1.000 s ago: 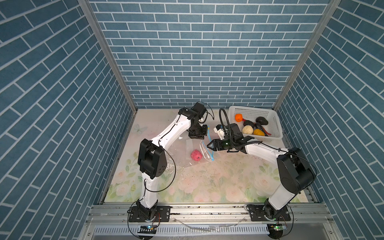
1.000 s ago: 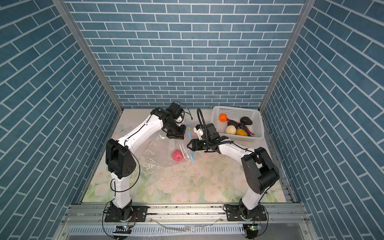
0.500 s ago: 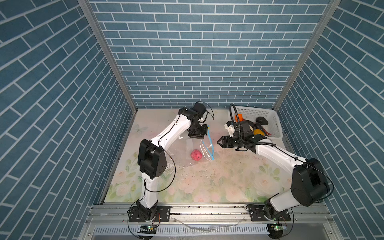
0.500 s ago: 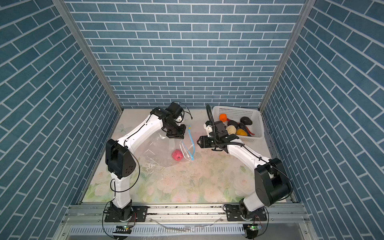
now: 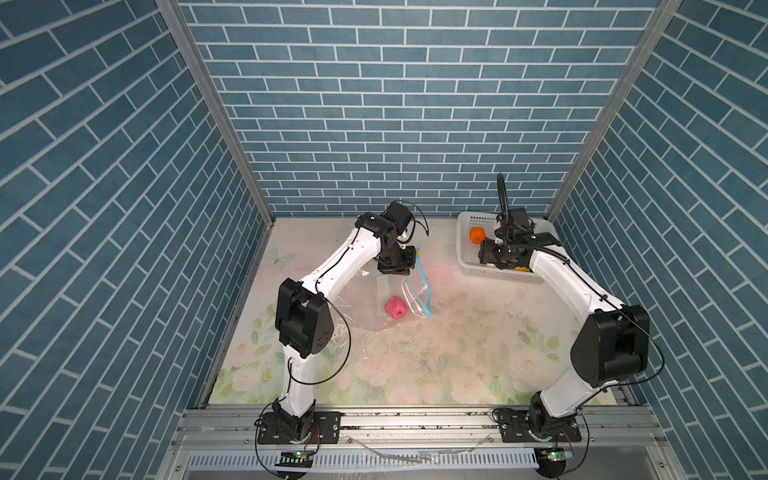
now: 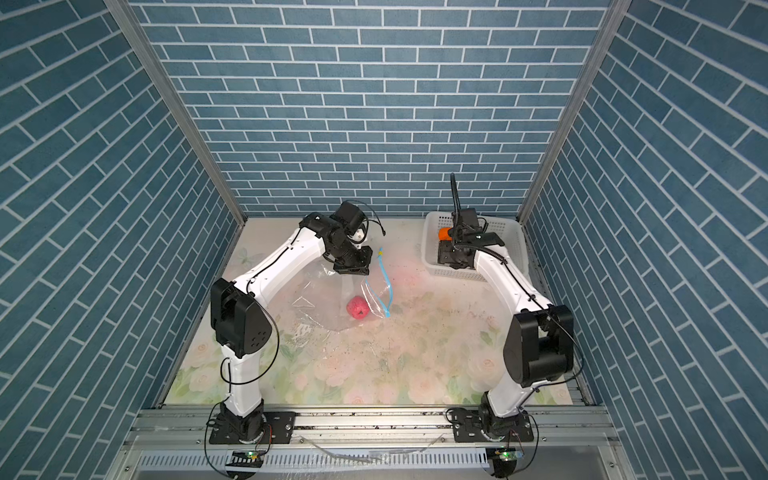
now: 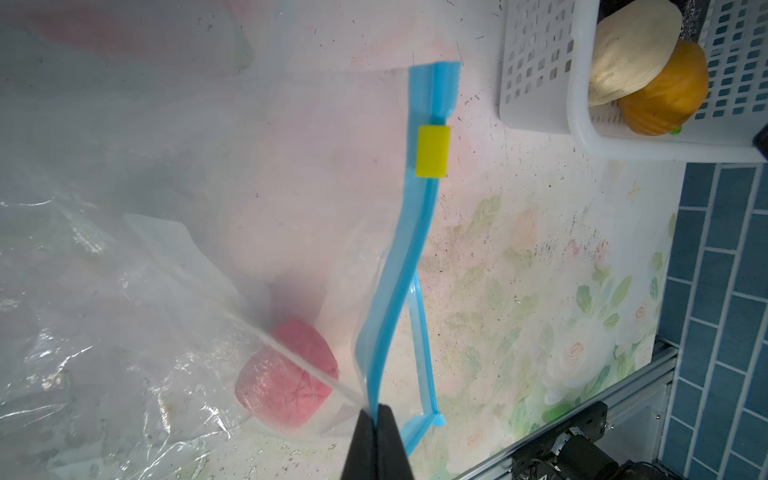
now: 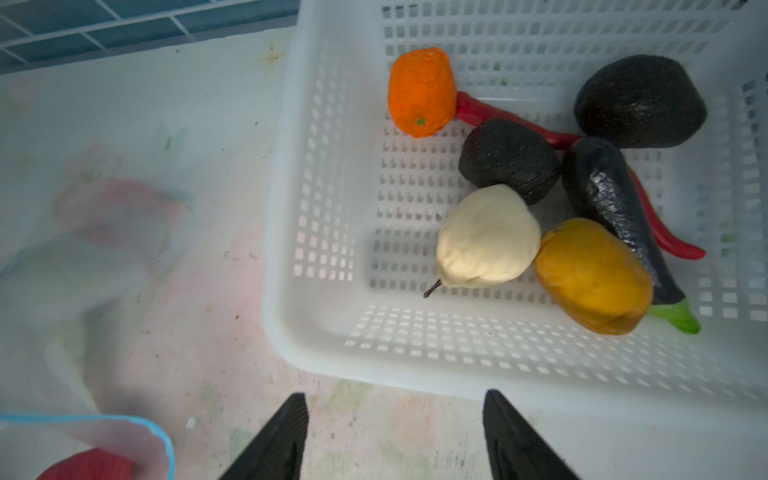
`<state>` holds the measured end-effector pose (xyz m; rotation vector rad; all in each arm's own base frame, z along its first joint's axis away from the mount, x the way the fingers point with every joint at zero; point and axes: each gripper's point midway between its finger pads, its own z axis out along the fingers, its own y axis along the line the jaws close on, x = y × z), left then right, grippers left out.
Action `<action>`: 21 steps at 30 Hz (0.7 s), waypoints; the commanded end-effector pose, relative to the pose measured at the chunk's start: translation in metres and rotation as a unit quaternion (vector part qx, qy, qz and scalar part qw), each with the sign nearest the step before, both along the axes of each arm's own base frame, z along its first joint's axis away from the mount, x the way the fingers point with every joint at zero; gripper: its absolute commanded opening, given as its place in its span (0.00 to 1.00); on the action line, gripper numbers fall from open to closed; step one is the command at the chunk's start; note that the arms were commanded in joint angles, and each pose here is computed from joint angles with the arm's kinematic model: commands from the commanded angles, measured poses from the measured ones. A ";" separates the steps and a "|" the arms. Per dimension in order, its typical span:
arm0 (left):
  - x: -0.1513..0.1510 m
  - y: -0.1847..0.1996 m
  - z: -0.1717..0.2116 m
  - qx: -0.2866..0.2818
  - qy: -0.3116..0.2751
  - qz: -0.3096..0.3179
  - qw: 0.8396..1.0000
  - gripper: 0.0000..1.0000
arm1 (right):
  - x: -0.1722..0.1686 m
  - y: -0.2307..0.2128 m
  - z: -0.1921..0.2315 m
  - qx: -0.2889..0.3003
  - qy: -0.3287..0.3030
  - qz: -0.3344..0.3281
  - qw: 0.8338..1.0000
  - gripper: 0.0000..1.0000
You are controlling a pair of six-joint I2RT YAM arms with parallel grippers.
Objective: Place the food in the zip-top bag and seal the zipper
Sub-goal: 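Move right gripper back to the basket while left gripper holds bag, then lower right gripper into basket and grasp the cream pear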
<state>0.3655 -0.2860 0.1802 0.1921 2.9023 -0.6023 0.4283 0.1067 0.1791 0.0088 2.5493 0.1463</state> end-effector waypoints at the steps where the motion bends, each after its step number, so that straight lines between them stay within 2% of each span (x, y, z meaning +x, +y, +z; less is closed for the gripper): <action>1: 0.004 -0.001 0.006 -0.008 -0.005 -0.002 1.000 0.00 | 0.005 -0.016 -0.010 -0.035 0.033 -0.009 0.999 0.68; 11: 0.004 -0.003 0.002 -0.007 0.001 -0.005 1.000 0.00 | 0.044 -0.048 -0.029 -0.080 0.058 -0.039 0.994 0.71; 21: 0.005 -0.001 -0.002 -0.002 0.007 -0.004 1.000 0.00 | 0.065 -0.051 -0.045 -0.079 0.088 -0.040 0.992 0.81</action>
